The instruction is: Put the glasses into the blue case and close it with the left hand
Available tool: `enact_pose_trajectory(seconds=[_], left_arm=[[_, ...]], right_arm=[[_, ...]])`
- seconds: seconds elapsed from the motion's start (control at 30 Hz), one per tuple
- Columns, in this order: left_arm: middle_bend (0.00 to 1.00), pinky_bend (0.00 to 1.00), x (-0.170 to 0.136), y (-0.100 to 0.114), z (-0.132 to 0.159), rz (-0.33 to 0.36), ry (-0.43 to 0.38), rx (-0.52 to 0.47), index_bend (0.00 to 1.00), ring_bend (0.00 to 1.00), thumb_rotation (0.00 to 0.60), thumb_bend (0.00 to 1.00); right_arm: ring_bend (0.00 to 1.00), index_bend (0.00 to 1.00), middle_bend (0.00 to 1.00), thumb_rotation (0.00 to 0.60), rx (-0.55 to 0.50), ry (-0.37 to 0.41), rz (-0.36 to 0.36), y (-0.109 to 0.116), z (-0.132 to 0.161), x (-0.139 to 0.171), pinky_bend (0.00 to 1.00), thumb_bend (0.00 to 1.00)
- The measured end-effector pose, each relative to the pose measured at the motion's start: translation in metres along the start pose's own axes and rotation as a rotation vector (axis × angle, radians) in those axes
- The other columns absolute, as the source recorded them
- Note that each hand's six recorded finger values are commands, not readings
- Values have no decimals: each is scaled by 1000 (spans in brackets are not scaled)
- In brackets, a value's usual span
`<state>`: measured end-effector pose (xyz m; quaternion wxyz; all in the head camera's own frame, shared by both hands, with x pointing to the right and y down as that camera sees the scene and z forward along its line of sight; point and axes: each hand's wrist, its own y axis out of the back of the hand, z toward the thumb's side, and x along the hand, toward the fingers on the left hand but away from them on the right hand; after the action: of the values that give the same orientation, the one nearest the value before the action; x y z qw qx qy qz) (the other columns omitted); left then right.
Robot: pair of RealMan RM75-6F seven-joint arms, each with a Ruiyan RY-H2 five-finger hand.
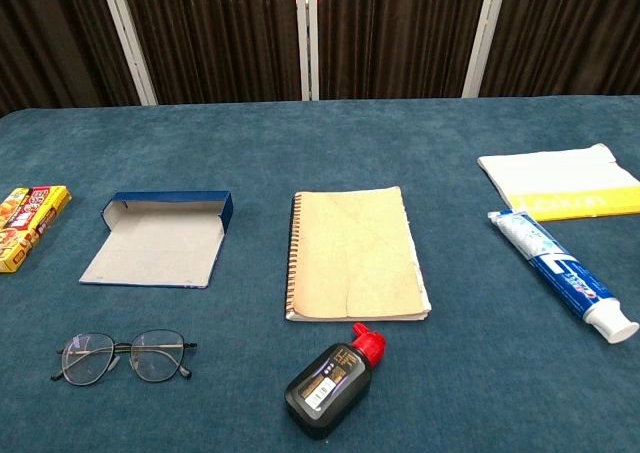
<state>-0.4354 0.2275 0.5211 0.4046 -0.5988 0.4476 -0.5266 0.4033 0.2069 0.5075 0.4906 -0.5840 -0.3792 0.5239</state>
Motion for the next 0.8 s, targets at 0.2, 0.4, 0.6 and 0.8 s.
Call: enact_pose_trajectory(seconds=[0.2, 0.4, 0.6, 0.8], left_arm=[[0, 0, 1, -6, 3, -30, -8, 9, 0, 0, 600, 0], [0, 0, 3, -17, 8, -77, -28, 6, 85, 0, 600, 0], [0, 0, 11, -50, 33, -219, -100, -33, 323, 0, 600, 118], [0, 0, 19, -95, 73, -352, -155, -39, 463, 0, 600, 315]], right_arm=[[0, 0, 0, 600, -11, -4, -7, 3, -1, 1, 0, 0], [0, 0, 0, 600, -23, -10, -6, 5, -3, 1, 0, 0], [0, 0, 0, 600, -39, -11, 1, 6, -4, 2, 0, 0], [0, 0, 0, 600, -48, -2, 9, 6, -2, 4, 0, 0]])
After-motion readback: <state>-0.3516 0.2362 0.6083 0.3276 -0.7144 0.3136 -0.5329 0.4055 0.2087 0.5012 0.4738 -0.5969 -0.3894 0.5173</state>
